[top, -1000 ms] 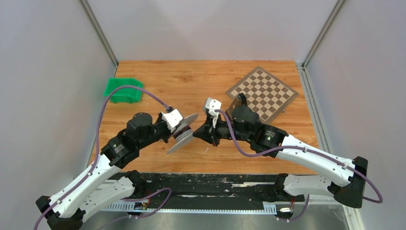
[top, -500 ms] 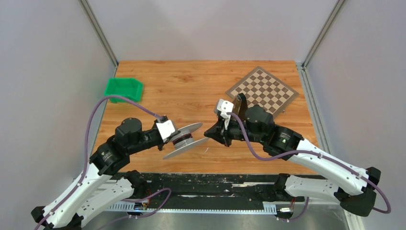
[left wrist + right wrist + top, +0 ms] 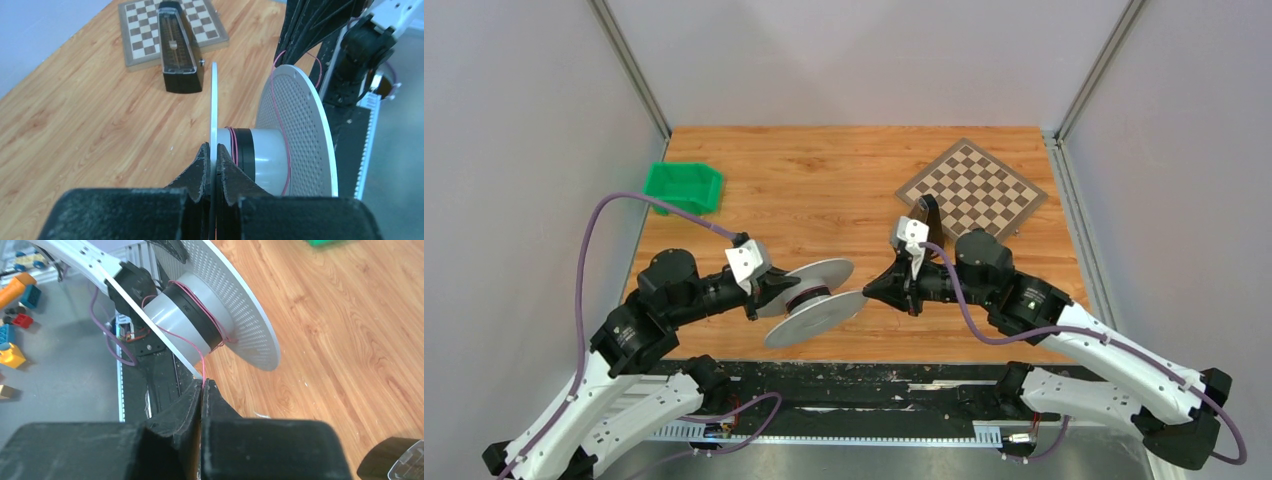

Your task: Wrap the cables

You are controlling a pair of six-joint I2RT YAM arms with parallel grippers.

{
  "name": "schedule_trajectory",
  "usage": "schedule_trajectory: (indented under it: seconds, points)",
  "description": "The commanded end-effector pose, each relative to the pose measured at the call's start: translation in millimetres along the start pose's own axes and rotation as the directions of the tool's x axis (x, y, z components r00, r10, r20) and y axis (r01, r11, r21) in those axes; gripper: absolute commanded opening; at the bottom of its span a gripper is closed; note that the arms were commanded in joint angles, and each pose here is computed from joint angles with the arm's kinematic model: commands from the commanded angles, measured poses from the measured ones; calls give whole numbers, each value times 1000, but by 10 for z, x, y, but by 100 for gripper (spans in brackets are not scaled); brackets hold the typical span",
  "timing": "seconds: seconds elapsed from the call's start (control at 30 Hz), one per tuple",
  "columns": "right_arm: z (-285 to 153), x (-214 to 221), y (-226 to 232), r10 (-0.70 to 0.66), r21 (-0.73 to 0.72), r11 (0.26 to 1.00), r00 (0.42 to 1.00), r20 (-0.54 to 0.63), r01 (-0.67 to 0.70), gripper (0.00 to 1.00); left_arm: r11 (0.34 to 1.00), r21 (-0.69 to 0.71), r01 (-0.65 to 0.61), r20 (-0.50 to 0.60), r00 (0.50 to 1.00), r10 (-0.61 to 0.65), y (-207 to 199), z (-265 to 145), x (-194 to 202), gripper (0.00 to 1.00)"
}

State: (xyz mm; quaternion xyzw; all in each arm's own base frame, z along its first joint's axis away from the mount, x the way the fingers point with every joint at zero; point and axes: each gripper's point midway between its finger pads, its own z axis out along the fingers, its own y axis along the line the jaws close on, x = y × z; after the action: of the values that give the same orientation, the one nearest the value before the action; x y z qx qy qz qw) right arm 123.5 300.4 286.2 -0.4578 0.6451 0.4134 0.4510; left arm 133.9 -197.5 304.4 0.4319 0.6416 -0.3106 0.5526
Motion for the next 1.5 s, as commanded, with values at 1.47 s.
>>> schedule_trajectory:
  seconds: [1.47]
  points:
    - [-461,99,291,31,-88,996,978,207,-13,18,951,151,271,439,843,-310,-215,-432,-1421,0]
